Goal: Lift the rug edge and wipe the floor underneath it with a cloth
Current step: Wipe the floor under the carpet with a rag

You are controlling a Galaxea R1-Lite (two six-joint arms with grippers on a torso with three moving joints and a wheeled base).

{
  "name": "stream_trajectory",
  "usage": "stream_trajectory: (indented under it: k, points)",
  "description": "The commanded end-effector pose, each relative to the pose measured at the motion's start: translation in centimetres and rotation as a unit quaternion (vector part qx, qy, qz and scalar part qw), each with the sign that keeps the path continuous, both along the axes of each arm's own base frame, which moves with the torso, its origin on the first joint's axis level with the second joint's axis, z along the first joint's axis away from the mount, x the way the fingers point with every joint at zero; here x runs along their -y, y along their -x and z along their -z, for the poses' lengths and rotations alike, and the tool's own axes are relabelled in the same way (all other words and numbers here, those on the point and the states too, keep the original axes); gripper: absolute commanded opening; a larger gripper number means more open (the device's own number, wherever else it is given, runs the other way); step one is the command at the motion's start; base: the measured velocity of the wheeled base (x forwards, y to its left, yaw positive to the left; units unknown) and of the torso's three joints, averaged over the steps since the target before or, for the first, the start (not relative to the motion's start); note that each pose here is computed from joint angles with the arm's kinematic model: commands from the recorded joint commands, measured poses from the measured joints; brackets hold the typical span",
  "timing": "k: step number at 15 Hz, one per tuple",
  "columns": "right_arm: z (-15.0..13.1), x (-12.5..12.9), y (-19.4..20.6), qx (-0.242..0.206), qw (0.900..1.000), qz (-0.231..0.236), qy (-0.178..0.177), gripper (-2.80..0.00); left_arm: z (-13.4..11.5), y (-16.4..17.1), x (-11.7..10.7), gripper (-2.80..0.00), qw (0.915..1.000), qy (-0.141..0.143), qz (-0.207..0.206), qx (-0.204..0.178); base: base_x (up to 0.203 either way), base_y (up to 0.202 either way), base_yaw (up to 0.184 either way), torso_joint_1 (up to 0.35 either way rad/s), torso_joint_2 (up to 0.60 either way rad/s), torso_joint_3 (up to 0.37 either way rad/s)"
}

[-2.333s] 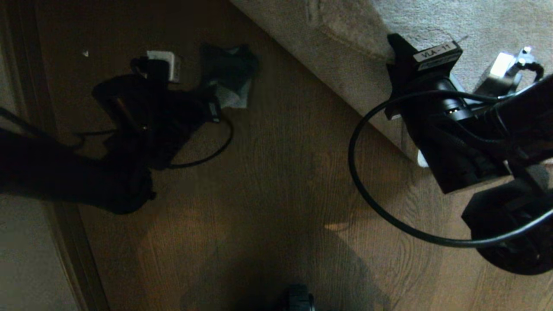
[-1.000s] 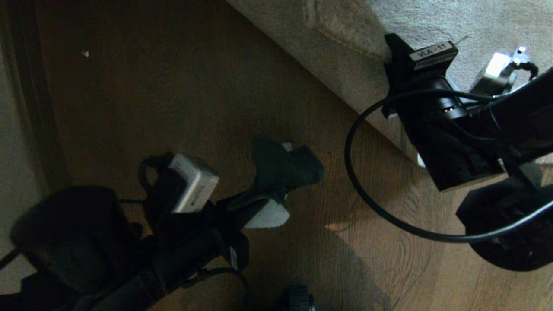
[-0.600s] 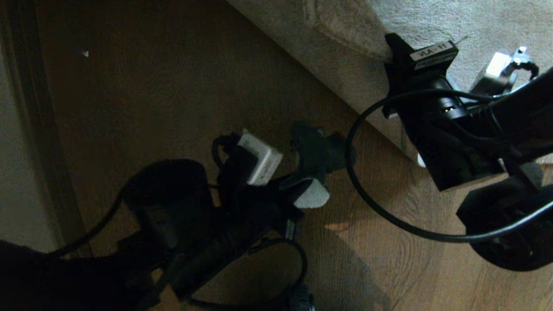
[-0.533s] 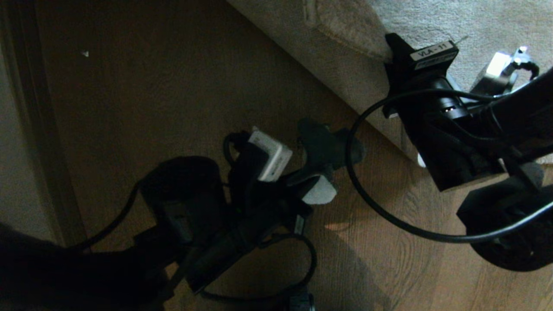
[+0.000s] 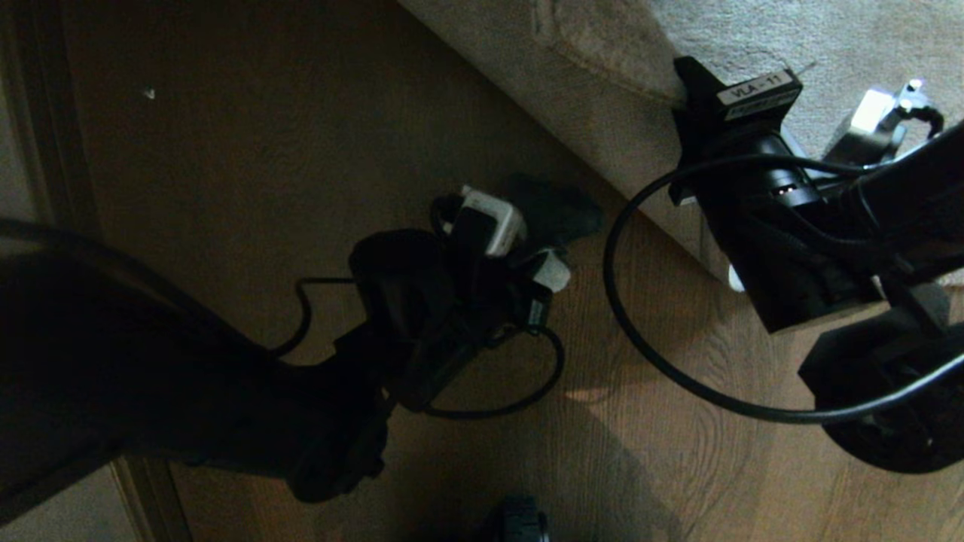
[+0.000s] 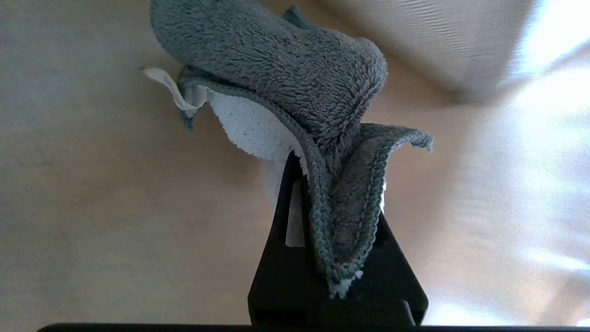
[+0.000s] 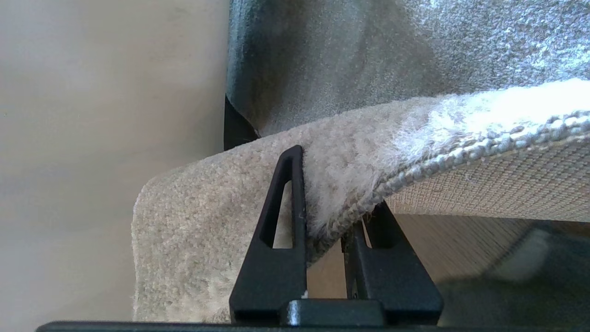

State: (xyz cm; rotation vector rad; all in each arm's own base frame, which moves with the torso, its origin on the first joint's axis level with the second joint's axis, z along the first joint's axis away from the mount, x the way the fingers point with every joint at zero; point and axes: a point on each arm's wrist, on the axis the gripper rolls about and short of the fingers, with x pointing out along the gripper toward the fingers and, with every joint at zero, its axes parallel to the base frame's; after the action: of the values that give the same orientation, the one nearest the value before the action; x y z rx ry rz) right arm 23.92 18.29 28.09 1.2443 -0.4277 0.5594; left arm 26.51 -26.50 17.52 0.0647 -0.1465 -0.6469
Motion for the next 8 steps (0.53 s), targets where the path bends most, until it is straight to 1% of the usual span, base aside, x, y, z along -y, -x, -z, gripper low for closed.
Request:
stream_trajectory:
  k: [1, 4, 8]
  points:
    - [-0.3, 0.2, 0.2, 0.017, 1.000, -0.001, -0.017, -2.80, 0.2, -2.6, -1.8, -2.80, 0.9991, 0.000, -0.042, 0.006, 0.000, 0.000, 0.000, 0.000, 0.00, 0.000]
    - [-0.2, 0.1, 0.2, 0.016, 1.000, -0.001, -0.016, -2.80, -1.3, -4.6, -3.9, -2.80, 0.9963, 0.015, -0.080, 0.026, 0.000, 0.000, 0.000, 0.000, 0.00, 0.000]
    - [-0.1, 0.1, 0.2, 0.015, 1.000, -0.001, -0.015, -2.80, -4.1, -5.8, -5.7, -2.80, 0.9911, 0.045, -0.108, 0.063, 0.000, 0.000, 0.000, 0.000, 0.00, 0.000]
